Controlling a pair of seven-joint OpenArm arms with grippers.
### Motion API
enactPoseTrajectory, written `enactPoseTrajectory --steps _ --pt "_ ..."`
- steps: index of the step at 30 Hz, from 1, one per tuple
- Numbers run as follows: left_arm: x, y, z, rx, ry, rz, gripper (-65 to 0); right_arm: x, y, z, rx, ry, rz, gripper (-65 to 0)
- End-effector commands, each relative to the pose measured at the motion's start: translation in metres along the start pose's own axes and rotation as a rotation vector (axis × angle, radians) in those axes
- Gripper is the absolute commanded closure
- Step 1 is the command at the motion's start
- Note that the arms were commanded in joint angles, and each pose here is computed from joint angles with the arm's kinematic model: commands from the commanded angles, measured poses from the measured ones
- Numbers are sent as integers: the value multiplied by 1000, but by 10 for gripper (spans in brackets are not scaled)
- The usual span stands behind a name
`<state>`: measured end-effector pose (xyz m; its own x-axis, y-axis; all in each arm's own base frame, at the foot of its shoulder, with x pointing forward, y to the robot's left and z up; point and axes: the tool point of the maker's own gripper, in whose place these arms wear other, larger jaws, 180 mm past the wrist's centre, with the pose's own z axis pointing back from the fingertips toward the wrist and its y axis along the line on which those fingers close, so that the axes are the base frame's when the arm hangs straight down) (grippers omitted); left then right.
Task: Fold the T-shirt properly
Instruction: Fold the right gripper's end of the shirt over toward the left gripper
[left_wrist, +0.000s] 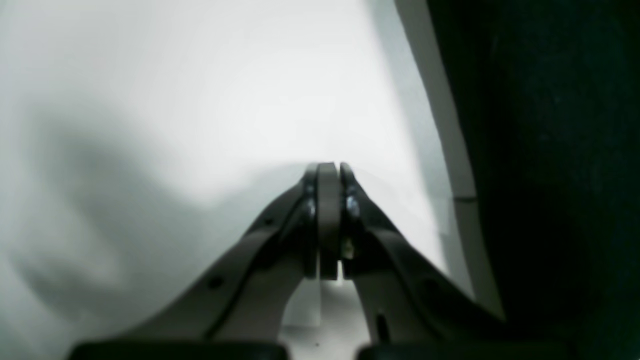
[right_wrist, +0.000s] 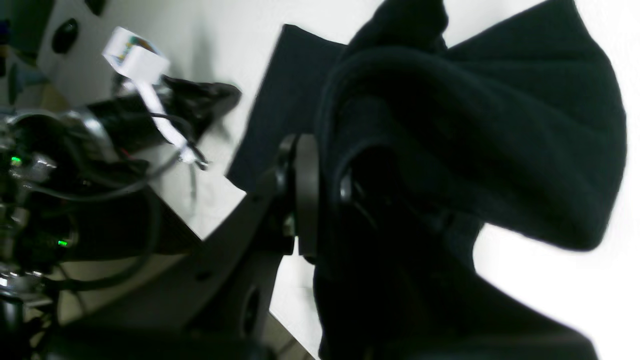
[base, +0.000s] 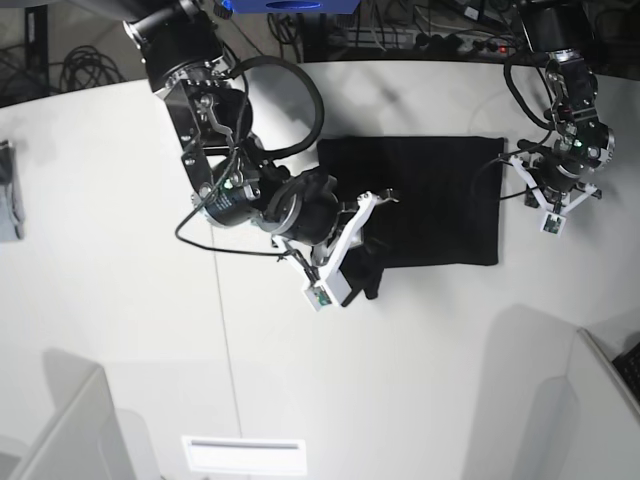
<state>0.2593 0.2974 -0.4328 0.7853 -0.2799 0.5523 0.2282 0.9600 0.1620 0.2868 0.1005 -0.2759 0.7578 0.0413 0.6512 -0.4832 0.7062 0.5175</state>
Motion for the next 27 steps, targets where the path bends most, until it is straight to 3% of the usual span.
enactPoseTrajectory --steps 1,8,14,20,27 --pt "-26 -10 -1 -27 110 -27 0 17 10 2 28 -52 13 0" --pt "-24 -25 -6 -55 104 -18 0 22 28 -1 69 -70 -8 0" --pt "-10 -51 -9 -101 75 -60 0 24 32 -6 45 -85 -59 0" --pt "14 -68 -11 -116 18 -49 0 13 8 -15 -11 -40 -74 0" --pt "25 -106 -17 -193 4 -99 0 22 1 -15 -30 -76 -58 0"
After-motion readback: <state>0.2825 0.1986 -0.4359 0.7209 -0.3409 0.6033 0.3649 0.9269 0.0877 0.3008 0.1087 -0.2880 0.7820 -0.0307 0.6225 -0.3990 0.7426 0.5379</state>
